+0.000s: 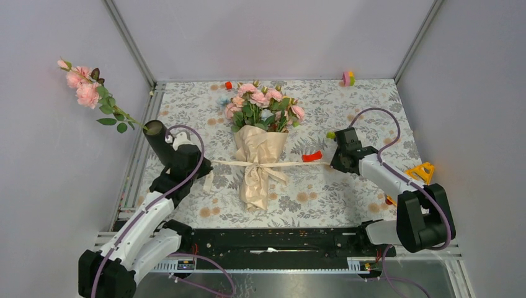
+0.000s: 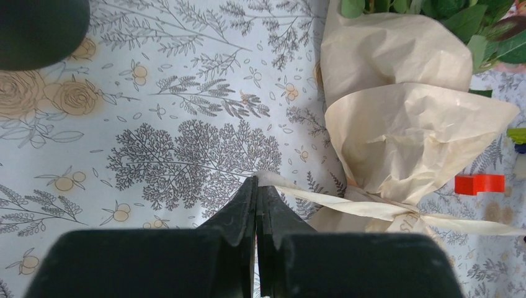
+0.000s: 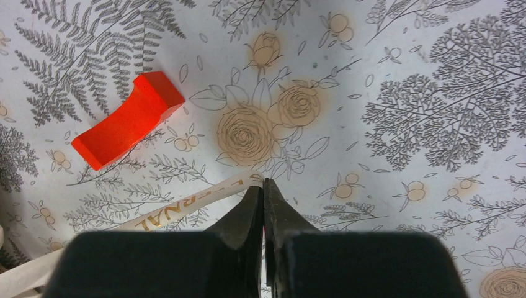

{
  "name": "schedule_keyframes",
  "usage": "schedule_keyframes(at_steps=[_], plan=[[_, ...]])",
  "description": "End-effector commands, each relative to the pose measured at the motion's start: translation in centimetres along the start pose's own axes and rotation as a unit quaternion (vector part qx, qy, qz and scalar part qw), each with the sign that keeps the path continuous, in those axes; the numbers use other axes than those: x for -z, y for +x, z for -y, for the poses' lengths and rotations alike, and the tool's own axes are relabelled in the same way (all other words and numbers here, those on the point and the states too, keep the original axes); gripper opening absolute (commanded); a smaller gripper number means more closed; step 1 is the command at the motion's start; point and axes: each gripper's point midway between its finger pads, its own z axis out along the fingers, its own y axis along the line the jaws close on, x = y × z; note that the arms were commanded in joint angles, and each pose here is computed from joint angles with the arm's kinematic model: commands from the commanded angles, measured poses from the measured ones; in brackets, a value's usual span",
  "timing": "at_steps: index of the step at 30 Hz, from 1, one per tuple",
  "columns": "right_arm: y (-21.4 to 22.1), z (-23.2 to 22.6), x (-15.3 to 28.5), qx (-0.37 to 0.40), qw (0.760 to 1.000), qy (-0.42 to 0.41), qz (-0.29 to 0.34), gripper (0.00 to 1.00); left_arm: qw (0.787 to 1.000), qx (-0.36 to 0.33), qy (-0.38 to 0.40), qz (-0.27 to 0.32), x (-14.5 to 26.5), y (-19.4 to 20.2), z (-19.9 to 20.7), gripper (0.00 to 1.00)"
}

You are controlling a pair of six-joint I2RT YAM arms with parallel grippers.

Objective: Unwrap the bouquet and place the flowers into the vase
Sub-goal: Untie the ribbon from the wrapping paper.

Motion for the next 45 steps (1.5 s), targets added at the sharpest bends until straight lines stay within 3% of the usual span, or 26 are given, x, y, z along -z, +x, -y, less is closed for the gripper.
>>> schedule_keyframes(at_steps=[1,27,45], plan=[[-1.2,1.4,0.3,-0.011,1.000,0.014,0.019,0.00,0.999,0.001,-0.002,0.047,1.3,-3.5,0.5,0.00],[-4.3,5.1,0.3,-0.057,0.997,0.043,0.040,0.00,0.990,-0.035,-0.082,0.105,6.1,-9.1,-2.8,0.00],[-6.6,7.7,0.8,-0.090,0.992,0.060,0.062,0.00,0.961,-0.093,-0.200,0.167,10.7,-13.2,-6.7,0.00]])
